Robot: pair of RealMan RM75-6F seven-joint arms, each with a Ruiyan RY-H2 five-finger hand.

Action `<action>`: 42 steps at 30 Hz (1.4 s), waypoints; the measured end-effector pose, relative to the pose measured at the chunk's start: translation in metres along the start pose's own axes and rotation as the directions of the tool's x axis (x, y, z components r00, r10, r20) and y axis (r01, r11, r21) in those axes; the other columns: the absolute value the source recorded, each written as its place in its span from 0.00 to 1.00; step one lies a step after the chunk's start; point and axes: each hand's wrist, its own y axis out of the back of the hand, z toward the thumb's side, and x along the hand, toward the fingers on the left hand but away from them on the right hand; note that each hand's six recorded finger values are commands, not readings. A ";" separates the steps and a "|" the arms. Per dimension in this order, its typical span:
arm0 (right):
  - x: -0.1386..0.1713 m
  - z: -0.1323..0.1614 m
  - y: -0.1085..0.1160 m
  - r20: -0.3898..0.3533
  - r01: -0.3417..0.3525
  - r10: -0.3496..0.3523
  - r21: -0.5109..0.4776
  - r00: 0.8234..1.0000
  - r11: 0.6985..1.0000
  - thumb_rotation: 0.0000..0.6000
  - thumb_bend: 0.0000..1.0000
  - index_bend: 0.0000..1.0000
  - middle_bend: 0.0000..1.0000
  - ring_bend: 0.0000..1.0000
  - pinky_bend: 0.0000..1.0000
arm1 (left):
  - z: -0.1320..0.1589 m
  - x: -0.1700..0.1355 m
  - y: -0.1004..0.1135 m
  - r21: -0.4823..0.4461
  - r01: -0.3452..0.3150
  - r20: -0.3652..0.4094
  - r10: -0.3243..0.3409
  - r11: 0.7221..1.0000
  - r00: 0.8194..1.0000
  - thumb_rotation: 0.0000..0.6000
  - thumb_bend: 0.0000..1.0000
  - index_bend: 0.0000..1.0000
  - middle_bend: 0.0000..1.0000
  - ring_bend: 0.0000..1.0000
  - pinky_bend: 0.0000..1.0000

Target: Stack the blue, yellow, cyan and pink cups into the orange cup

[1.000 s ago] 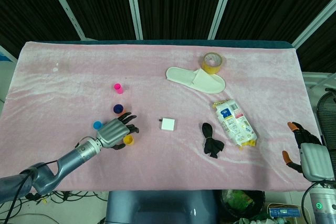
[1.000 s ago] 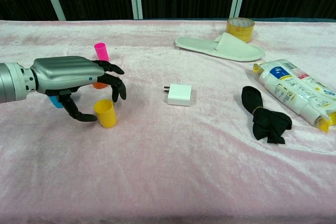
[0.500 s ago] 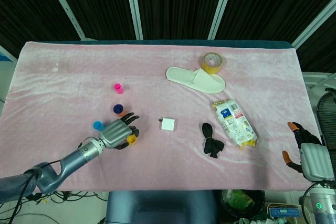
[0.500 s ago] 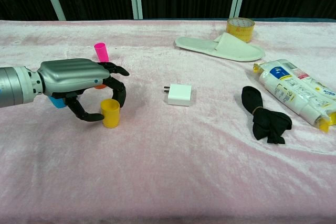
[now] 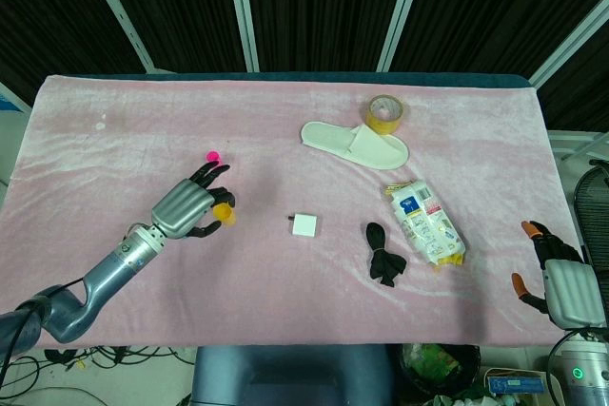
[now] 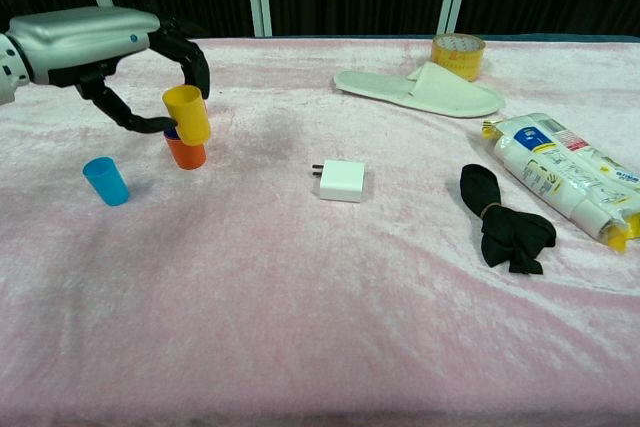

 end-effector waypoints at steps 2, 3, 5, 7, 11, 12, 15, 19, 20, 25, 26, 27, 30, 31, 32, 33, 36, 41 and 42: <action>0.000 0.000 0.000 0.000 0.000 0.000 0.000 1.000 1.000 1.00 0.30 0.14 0.10 0.17 0.24 | -0.008 0.001 0.005 -0.015 -0.021 -0.025 0.021 1.000 0.999 1.00 0.39 0.46 0.50 0.02 0.00; 0.000 0.000 0.000 0.001 0.001 -0.001 0.000 1.000 1.000 1.00 0.30 0.14 0.10 0.17 0.24 | -0.014 0.002 0.007 -0.018 -0.031 -0.041 0.030 0.999 0.999 1.00 0.39 0.46 0.50 0.02 0.00; 0.000 0.000 0.000 0.003 0.001 -0.001 0.000 1.000 1.000 1.00 0.30 0.14 0.10 0.17 0.24 | -0.022 0.003 0.009 -0.027 -0.042 -0.065 0.040 0.999 0.997 1.00 0.39 0.46 0.50 0.01 0.00; 0.000 -0.001 0.000 0.003 0.001 -0.001 0.001 1.000 1.000 1.00 0.30 0.14 0.10 0.17 0.24 | -0.032 0.005 0.008 -0.037 -0.047 -0.091 0.044 0.998 0.995 1.00 0.39 0.46 0.50 0.01 0.00; 0.000 -0.001 0.000 0.006 0.001 -0.001 0.003 1.000 1.000 1.00 0.30 0.14 0.10 0.17 0.24 | -0.045 0.011 0.003 -0.050 -0.039 -0.122 0.033 0.998 0.992 1.00 0.39 0.46 0.50 0.01 0.00; 0.000 -0.001 0.000 0.008 0.001 -0.001 0.002 1.000 1.000 1.00 0.30 0.14 0.10 0.17 0.24 | -0.047 0.013 0.001 -0.055 -0.036 -0.127 0.029 0.998 0.992 1.00 0.39 0.46 0.50 0.01 0.00; -0.001 -0.002 0.001 0.011 0.001 -0.001 0.002 1.000 1.000 1.00 0.30 0.14 0.10 0.17 0.24 | -0.048 0.018 -0.005 -0.071 -0.028 -0.127 0.018 0.997 0.992 1.00 0.39 0.46 0.50 0.01 0.00; -0.001 -0.002 0.001 0.012 0.001 -0.001 0.001 1.000 1.000 1.00 0.30 0.14 0.10 0.17 0.24 | -0.048 0.022 -0.011 -0.067 -0.014 -0.118 0.006 0.998 0.993 1.00 0.39 0.46 0.50 0.01 0.00; -0.001 -0.002 0.000 0.012 0.000 0.000 0.001 1.000 1.000 1.00 0.30 0.14 0.10 0.17 0.24 | -0.048 0.022 -0.013 -0.066 -0.010 -0.117 0.002 0.998 0.993 1.00 0.39 0.46 0.50 0.01 0.00; -0.001 -0.002 0.000 0.010 -0.002 0.002 0.001 1.000 1.000 1.00 0.30 0.14 0.10 0.17 0.24 | -0.053 0.022 -0.018 -0.046 0.010 -0.129 -0.016 0.999 0.992 1.00 0.39 0.46 0.49 0.01 0.00; -0.001 -0.002 0.000 0.011 -0.003 0.003 0.001 1.000 1.000 1.00 0.30 0.14 0.10 0.17 0.24 | -0.055 0.021 -0.018 -0.040 0.011 -0.134 -0.017 0.999 0.991 1.00 0.39 0.46 0.49 0.01 0.00; -0.001 -0.002 0.000 0.012 -0.003 0.003 0.001 1.000 1.000 1.00 0.30 0.14 0.10 0.17 0.24 | -0.057 0.021 -0.019 -0.039 0.014 -0.140 -0.020 0.999 0.990 1.00 0.39 0.46 0.49 0.01 0.00; -0.001 -0.002 0.000 0.011 -0.003 0.003 0.001 1.000 1.000 1.00 0.30 0.14 0.10 0.17 0.24 | -0.060 0.022 -0.022 -0.040 0.026 -0.148 -0.031 0.999 0.988 1.00 0.39 0.45 0.49 0.01 0.00; -0.001 -0.002 0.000 0.010 -0.003 0.003 0.002 1.000 1.000 1.00 0.30 0.14 0.10 0.17 0.24 | -0.059 0.023 -0.024 -0.040 0.032 -0.148 -0.037 0.999 0.988 1.00 0.39 0.45 0.49 0.01 0.00; -0.001 -0.002 0.000 0.010 -0.003 0.003 0.002 1.000 1.000 1.00 0.30 0.14 0.10 0.17 0.24 | -0.059 0.023 -0.026 -0.040 0.037 -0.147 -0.043 0.998 0.988 1.00 0.39 0.45 0.48 0.01 0.00; -0.001 -0.002 0.000 0.010 -0.002 0.002 0.002 1.000 1.000 1.00 0.30 0.14 0.10 0.17 0.24 | -0.059 0.024 -0.028 -0.039 0.043 -0.147 -0.048 0.998 0.988 1.00 0.39 0.44 0.48 0.01 0.00; -0.001 -0.002 0.000 0.012 -0.003 0.003 0.003 1.000 1.000 1.00 0.30 0.14 0.10 0.17 0.24 | -0.059 0.025 -0.034 -0.034 0.067 -0.143 -0.071 0.997 0.987 1.00 0.36 0.42 0.46 0.01 0.00; -0.001 -0.002 0.000 0.011 -0.003 0.003 0.002 1.000 1.000 1.00 0.30 0.14 0.10 0.17 0.24 | -0.058 0.025 -0.040 -0.033 0.091 -0.141 -0.094 0.995 0.986 1.00 0.29 0.32 0.34 0.00 0.00; -0.001 -0.002 0.000 0.011 -0.003 0.003 0.002 1.000 1.000 1.00 0.30 0.14 0.10 0.17 0.24 | -0.059 0.024 -0.041 -0.030 0.098 -0.141 -0.101 0.995 0.985 1.00 0.27 0.27 0.28 0.00 0.00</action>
